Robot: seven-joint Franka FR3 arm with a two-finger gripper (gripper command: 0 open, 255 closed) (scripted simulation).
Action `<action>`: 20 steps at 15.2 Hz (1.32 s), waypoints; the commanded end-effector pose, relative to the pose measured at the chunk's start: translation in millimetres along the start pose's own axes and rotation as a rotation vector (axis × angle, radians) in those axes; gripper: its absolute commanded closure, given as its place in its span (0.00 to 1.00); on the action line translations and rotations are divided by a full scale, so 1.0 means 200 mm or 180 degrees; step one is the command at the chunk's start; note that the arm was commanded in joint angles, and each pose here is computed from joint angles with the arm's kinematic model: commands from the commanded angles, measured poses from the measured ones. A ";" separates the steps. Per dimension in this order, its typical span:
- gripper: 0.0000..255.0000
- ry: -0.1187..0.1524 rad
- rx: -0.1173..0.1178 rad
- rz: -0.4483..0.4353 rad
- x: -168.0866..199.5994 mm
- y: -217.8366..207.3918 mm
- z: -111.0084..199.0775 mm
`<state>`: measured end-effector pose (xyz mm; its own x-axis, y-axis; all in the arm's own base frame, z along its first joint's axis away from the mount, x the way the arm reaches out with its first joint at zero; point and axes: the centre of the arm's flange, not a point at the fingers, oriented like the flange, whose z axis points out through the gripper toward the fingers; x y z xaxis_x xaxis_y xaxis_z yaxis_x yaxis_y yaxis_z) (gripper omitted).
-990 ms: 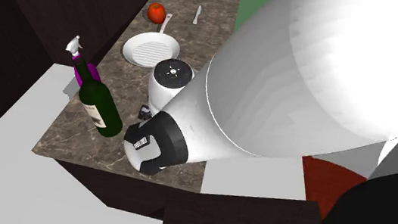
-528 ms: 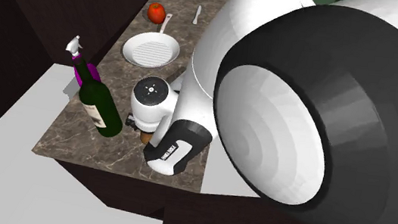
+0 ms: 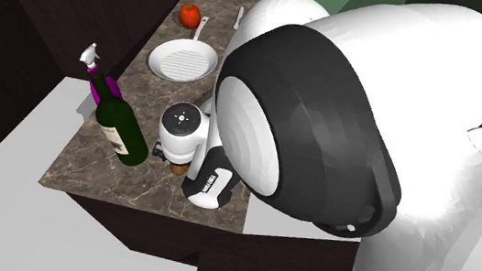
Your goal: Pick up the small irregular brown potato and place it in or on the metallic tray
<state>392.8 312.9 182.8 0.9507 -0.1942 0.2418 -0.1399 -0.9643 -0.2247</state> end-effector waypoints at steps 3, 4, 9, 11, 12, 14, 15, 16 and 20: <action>0.00 0.0001 0.0000 -0.0001 0.00 0.00 0.01; 0.00 0.0001 0.0000 -0.0001 0.00 0.00 0.01; 1.00 0.0001 0.0000 -0.0001 0.00 0.00 0.01; 1.00 0.0001 0.0000 -0.0001 0.00 0.00 0.01; 1.00 0.0001 0.0000 -0.0001 0.00 0.00 0.01; 1.00 0.0001 0.0000 -0.0001 0.00 0.00 0.01; 1.00 0.0001 0.0000 -0.0001 0.00 0.00 0.01; 1.00 0.0001 0.0000 -0.0001 0.00 0.00 0.01; 1.00 0.0001 0.0000 -0.0001 0.03 -0.02 -0.09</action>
<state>394.6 312.9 196.7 0.9506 -0.1944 0.2421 -0.1398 -0.9642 -0.2253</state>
